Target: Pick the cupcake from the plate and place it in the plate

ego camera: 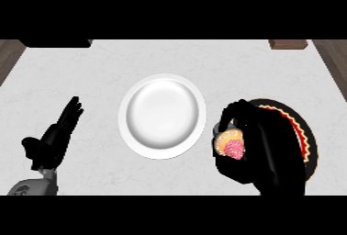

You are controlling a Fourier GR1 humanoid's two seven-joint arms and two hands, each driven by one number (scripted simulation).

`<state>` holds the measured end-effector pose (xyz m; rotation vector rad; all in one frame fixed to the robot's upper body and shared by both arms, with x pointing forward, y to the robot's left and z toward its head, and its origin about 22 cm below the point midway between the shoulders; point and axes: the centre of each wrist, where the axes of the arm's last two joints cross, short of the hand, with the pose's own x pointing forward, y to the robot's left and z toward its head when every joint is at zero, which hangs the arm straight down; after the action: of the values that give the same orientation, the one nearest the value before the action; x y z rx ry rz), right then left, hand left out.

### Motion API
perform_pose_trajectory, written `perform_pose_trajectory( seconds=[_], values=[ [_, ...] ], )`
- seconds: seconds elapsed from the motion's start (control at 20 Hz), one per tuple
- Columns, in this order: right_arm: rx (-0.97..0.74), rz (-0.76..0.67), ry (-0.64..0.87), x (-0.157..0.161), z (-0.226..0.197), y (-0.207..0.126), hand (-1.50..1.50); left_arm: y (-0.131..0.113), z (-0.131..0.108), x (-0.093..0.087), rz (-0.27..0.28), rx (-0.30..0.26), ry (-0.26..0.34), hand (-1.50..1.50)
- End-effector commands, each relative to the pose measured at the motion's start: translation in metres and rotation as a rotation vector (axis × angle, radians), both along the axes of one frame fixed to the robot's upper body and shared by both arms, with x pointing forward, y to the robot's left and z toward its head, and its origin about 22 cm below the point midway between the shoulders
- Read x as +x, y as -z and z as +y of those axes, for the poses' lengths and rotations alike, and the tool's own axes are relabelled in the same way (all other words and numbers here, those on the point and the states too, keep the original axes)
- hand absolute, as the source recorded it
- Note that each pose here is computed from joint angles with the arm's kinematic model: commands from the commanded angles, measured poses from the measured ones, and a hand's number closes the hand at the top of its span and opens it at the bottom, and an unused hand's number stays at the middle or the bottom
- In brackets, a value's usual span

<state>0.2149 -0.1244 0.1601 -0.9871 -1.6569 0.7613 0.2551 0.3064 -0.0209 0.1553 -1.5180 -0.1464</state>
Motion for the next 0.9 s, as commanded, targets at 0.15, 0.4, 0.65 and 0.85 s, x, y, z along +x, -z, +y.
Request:
perform_pose_trajectory(
  seconds=[0.15, 0.4, 0.65, 0.85],
  values=[
    [0.016, 0.047, -0.066, 0.043, 0.060, 0.024, 1.50, 0.009, -0.003, -0.005, -0.010, 0.010, 0.013, 0.00],
    [0.037, 0.072, -0.070, 0.075, 0.094, 0.030, 1.50, -0.005, -0.029, -0.004, -0.006, -0.009, 0.033, 0.00],
    [0.045, 0.085, -0.031, 0.098, 0.121, 0.051, 1.50, -0.008, -0.021, 0.015, -0.003, -0.004, 0.040, 0.00],
    [0.273, 0.072, 0.074, 0.116, 0.110, 0.060, -1.50, -0.017, -0.014, 0.021, -0.012, -0.005, 0.026, 0.00]
  ],
)
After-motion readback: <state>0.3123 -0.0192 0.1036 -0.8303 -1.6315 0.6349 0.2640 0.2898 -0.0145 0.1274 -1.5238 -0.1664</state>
